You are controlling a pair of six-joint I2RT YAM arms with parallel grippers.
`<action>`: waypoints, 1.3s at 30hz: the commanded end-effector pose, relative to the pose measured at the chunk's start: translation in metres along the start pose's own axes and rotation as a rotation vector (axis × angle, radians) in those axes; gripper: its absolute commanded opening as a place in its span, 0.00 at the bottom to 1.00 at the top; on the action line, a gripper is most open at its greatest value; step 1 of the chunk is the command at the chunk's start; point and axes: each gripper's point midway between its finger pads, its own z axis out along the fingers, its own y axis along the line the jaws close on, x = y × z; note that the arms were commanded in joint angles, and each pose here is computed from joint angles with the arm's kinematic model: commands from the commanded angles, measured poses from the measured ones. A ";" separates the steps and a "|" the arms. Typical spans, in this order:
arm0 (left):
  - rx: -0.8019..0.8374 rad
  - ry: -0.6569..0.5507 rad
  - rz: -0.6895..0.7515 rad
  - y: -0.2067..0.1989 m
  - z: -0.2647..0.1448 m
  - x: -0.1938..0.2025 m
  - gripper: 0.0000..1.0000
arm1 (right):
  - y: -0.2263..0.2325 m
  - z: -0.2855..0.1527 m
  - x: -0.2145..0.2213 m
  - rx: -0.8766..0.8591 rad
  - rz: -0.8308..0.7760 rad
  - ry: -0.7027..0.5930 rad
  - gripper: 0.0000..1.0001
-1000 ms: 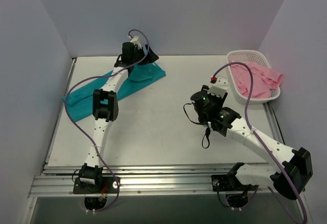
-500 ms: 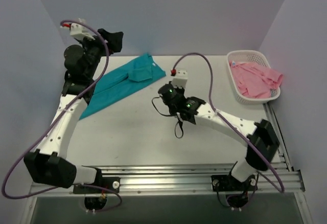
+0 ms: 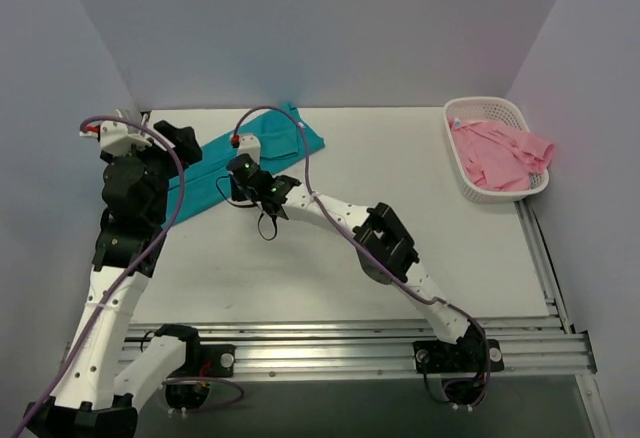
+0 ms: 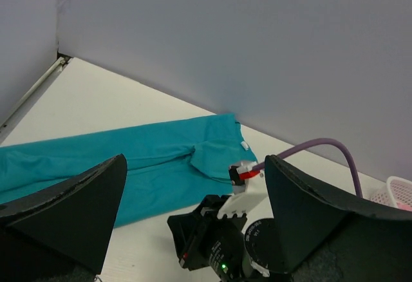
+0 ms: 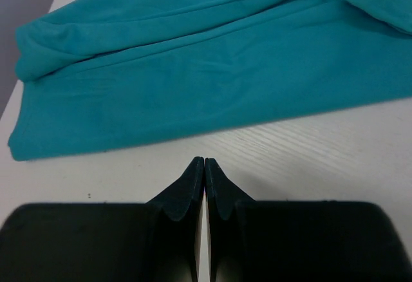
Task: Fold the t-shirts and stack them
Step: Fold the tshirt
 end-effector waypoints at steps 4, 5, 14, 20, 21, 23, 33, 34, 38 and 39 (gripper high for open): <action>-0.069 0.027 0.008 0.022 -0.011 0.015 0.96 | 0.055 0.014 -0.014 -0.242 0.003 -0.033 0.00; -0.070 0.035 0.010 0.023 -0.011 0.018 0.96 | 0.060 0.017 -0.017 -0.266 0.014 -0.053 0.00; -0.050 0.044 -0.018 0.027 -0.026 0.029 0.93 | 0.058 0.069 -0.014 -0.387 0.101 -0.124 0.00; -0.067 0.075 -0.002 0.034 -0.023 0.045 0.92 | 0.035 0.091 -0.032 -0.393 0.177 -0.225 0.00; -0.068 0.078 0.002 0.034 -0.022 0.047 0.92 | 0.028 0.095 -0.036 -0.387 0.184 -0.241 0.00; -0.067 0.077 0.007 0.034 -0.021 0.047 0.92 | 0.024 0.098 -0.043 -0.388 0.198 -0.265 0.00; -0.086 0.069 0.033 0.038 -0.019 0.045 0.92 | -0.021 0.110 -0.038 -0.257 0.218 -0.227 0.00; -0.086 0.068 0.033 0.038 -0.019 0.045 0.92 | -0.024 0.110 -0.033 -0.244 0.213 -0.212 0.00; -0.064 0.065 0.025 0.034 -0.018 0.046 0.92 | -0.053 0.112 0.005 -0.124 0.205 -0.125 0.00; -0.058 0.064 0.022 0.033 -0.018 0.045 0.92 | -0.057 0.112 0.012 -0.108 0.204 -0.110 0.00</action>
